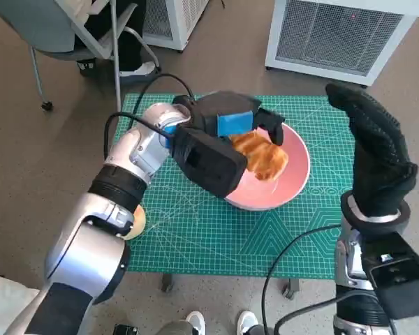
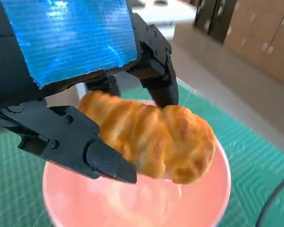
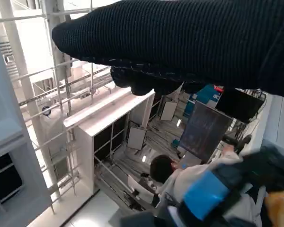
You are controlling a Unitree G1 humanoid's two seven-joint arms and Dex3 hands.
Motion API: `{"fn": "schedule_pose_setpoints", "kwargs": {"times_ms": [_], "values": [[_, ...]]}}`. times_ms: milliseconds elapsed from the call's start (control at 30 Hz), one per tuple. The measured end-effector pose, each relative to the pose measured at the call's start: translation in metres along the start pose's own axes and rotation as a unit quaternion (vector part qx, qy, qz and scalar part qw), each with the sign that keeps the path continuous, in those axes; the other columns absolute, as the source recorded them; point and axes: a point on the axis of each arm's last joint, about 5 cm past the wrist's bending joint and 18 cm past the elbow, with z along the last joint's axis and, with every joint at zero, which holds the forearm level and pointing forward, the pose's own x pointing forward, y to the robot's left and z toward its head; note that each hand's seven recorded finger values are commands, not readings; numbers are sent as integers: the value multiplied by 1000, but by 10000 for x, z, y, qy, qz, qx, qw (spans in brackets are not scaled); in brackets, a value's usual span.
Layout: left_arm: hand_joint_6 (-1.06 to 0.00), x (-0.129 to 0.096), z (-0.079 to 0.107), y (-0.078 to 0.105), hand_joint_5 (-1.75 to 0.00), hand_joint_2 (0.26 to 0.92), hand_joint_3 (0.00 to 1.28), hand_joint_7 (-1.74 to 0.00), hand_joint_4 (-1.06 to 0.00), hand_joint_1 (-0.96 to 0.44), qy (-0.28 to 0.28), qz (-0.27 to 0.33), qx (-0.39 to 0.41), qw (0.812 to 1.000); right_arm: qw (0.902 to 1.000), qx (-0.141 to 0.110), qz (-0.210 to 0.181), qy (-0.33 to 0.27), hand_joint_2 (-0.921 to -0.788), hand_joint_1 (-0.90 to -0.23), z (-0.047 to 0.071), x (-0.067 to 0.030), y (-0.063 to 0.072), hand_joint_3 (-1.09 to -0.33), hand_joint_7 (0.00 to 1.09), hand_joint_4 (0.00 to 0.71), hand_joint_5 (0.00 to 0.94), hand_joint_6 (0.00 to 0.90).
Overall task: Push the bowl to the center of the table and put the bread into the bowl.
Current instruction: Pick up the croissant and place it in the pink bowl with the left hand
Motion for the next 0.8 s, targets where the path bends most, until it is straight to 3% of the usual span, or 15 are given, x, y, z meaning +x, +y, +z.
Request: {"fn": "schedule_pose_setpoints", "kwargs": {"times_ms": [167,433,600,800], "values": [[-387,-21,3,32,-16,890,26,-53,-265,-100,29,-99,51,9999,10000,7,-4,-4,-921,-479,2,2,3,-590,639,423,6,116],[-368,-182,-14,138,0,872,6,-23,-222,-134,-136,286,203,9993,10000,27,-9,3,-921,-481,-3,0,15,-589,634,423,5,115],[-368,-398,-87,180,-1,861,1,-19,-219,-158,-224,576,296,9977,10000,39,-16,-7,-921,-484,-5,-3,23,-590,633,423,5,115],[-389,-821,-219,217,-8,840,0,-24,-238,-181,-218,979,511,9936,10000,50,-30,-10,-921,-476,-9,-7,25,-590,631,423,4,116]]}}
